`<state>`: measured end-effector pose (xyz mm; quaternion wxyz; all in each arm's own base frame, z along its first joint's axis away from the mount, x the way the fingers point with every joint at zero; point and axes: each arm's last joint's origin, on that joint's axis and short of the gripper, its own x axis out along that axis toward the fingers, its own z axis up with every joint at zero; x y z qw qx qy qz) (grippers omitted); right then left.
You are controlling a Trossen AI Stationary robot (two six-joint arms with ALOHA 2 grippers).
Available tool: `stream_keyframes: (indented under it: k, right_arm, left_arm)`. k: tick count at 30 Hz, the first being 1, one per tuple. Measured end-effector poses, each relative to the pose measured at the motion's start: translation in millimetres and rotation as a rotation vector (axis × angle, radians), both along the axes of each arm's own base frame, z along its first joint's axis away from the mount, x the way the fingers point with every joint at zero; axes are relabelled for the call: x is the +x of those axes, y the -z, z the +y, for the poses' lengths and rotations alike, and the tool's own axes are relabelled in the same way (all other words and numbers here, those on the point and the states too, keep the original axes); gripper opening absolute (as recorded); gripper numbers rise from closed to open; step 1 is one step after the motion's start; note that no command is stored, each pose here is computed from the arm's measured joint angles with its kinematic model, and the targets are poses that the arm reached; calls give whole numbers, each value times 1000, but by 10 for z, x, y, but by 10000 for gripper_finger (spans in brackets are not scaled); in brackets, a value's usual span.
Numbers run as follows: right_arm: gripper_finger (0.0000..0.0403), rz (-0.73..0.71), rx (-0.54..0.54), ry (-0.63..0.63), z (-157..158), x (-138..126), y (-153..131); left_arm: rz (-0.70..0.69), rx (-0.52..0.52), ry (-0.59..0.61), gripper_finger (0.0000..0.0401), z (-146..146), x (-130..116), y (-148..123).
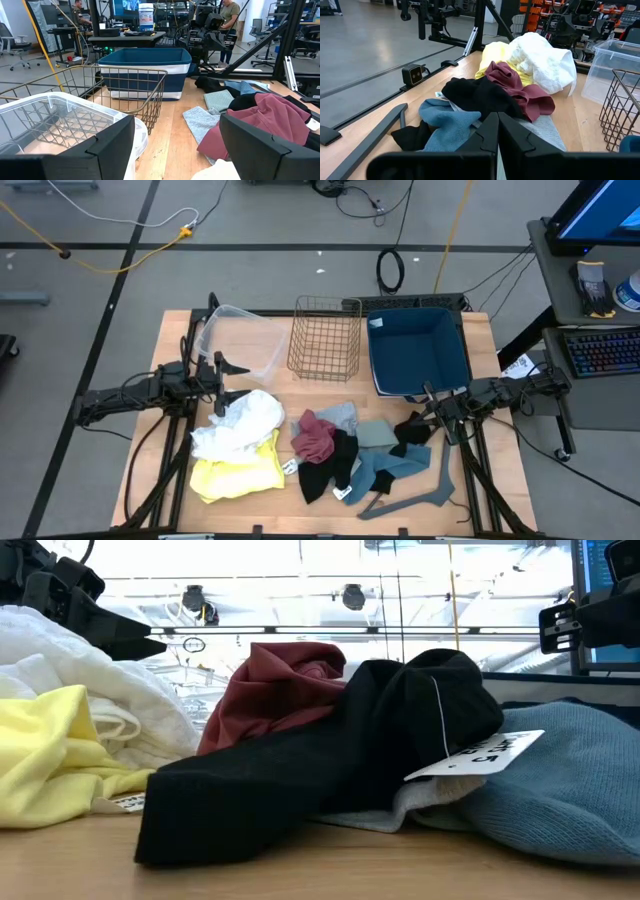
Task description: Pick & Place Cloths
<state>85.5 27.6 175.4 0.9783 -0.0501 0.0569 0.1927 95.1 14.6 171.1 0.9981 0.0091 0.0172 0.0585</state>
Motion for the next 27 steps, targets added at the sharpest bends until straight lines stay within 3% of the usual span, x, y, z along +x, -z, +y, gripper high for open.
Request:
stream_keyframes:
  k: [19,27]
  right_arm:
    - [0,0,0,0,0,0,0]
    - [0,-36,-87,-13,0,0,0]
  left_arm:
    - [0,0,0,296,0,0,0]
    - [0,0,0,296,0,0,0]
